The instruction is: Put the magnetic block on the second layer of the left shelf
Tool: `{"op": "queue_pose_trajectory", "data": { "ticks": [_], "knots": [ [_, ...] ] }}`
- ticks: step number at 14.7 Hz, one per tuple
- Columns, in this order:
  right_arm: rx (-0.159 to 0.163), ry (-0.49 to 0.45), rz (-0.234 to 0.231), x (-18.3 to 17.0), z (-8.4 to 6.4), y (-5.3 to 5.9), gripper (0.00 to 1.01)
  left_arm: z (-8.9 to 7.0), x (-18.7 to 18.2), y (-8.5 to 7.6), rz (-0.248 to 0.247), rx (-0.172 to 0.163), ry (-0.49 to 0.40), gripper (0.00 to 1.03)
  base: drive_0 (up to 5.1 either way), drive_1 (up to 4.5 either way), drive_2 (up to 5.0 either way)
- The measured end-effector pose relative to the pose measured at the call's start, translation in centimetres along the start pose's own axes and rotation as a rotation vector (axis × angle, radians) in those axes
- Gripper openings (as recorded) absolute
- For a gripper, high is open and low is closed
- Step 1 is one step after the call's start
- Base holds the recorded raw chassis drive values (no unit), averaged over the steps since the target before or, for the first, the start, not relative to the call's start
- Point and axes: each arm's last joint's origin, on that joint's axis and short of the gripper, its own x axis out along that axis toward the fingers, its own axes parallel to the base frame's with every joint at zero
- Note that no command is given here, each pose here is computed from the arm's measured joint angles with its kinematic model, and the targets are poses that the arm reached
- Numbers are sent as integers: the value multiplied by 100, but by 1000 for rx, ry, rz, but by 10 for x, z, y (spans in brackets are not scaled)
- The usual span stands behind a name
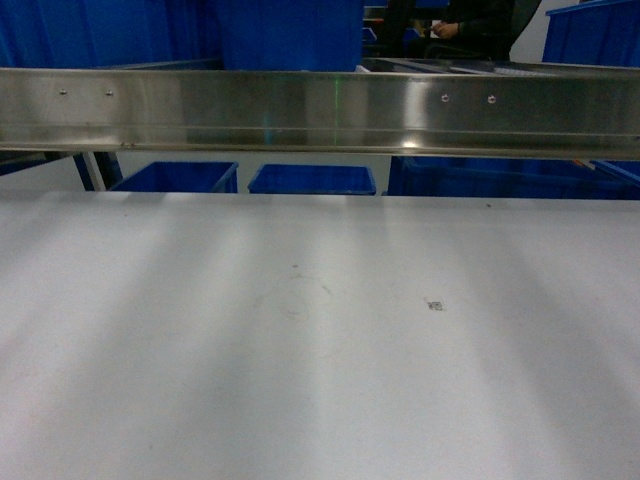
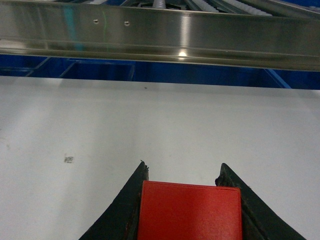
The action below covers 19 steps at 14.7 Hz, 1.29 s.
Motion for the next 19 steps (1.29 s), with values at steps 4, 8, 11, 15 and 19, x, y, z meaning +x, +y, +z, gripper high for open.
{"op": "queue_pose_trajectory", "data": {
  "ticks": [4, 8, 11, 15, 19],
  "knots": [
    [0, -1, 4, 0, 0, 0, 33, 0, 0, 0, 0, 0, -2, 98, -477, 268, 268],
    [0, -2, 3, -1, 0, 0, 33, 0, 0, 0, 0, 0, -3, 98, -494, 252, 252],
    [0, -1, 4, -1, 0, 0, 33, 0, 0, 0, 1, 0, -2, 98, -505, 241, 241],
    [0, -3, 3, -1, 0, 0, 33, 0, 0, 0, 0, 0, -3, 98, -506, 239, 239],
    [0, -4, 3, -1, 1, 0, 33, 0, 0, 0, 0, 0, -4, 98, -500, 246, 246]
  ]
}}
